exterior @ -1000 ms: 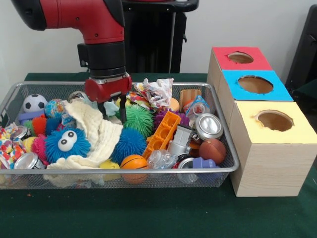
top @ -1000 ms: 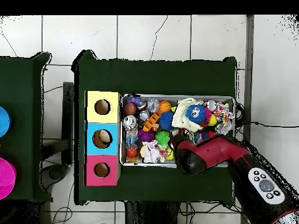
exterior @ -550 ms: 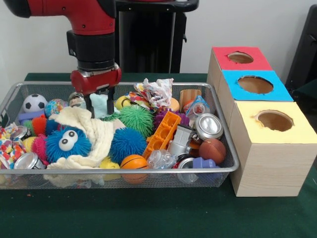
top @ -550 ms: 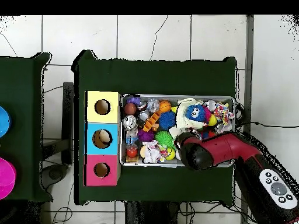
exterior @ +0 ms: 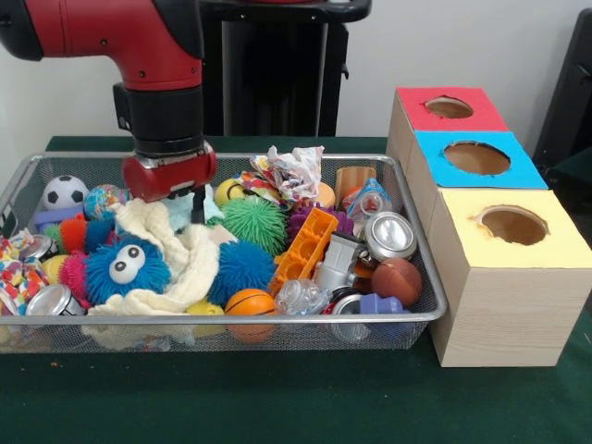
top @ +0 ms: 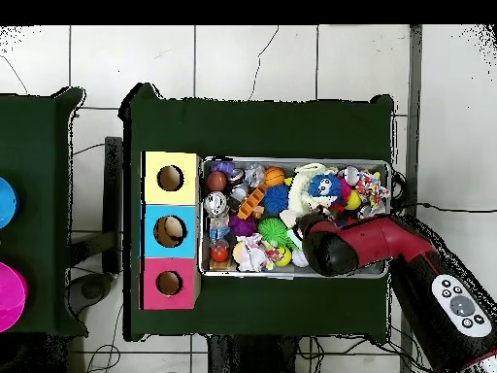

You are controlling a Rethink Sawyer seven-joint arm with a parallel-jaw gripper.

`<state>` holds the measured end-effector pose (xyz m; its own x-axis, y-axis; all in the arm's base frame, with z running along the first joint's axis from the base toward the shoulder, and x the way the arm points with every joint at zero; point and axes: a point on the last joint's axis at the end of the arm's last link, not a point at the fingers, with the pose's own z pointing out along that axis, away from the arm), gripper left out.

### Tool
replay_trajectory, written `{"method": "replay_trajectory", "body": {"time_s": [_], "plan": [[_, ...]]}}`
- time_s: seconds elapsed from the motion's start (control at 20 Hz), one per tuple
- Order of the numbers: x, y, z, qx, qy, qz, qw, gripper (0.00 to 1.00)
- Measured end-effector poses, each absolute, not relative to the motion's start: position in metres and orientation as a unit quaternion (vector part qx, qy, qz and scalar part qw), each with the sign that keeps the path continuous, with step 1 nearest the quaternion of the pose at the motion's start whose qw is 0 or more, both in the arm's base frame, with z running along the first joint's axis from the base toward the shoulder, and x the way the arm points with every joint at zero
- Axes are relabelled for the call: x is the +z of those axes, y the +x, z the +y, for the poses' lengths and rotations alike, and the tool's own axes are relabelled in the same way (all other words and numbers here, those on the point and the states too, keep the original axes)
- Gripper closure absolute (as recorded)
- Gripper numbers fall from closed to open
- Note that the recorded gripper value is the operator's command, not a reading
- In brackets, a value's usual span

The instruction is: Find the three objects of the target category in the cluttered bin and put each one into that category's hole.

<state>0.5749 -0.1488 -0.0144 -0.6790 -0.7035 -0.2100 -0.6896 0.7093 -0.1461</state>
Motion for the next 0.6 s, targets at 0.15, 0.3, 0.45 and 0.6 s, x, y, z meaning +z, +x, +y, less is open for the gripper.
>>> {"method": "replay_trajectory", "body": {"time_s": [0.15, 0.3, 0.45, 0.6], "plan": [[-0.0152, 0.5780, -0.1493, -0.032, -0.384, 0.913, 0.138, 0.00], [-0.0153, 0.5791, -0.1493, -0.035, -0.388, 0.910, 0.144, 0.00], [-0.0152, 0.5794, -0.1491, -0.036, -0.389, 0.909, 0.145, 0.00], [-0.0151, 0.5796, -0.1486, -0.036, -0.390, 0.909, 0.145, 0.00]]}}
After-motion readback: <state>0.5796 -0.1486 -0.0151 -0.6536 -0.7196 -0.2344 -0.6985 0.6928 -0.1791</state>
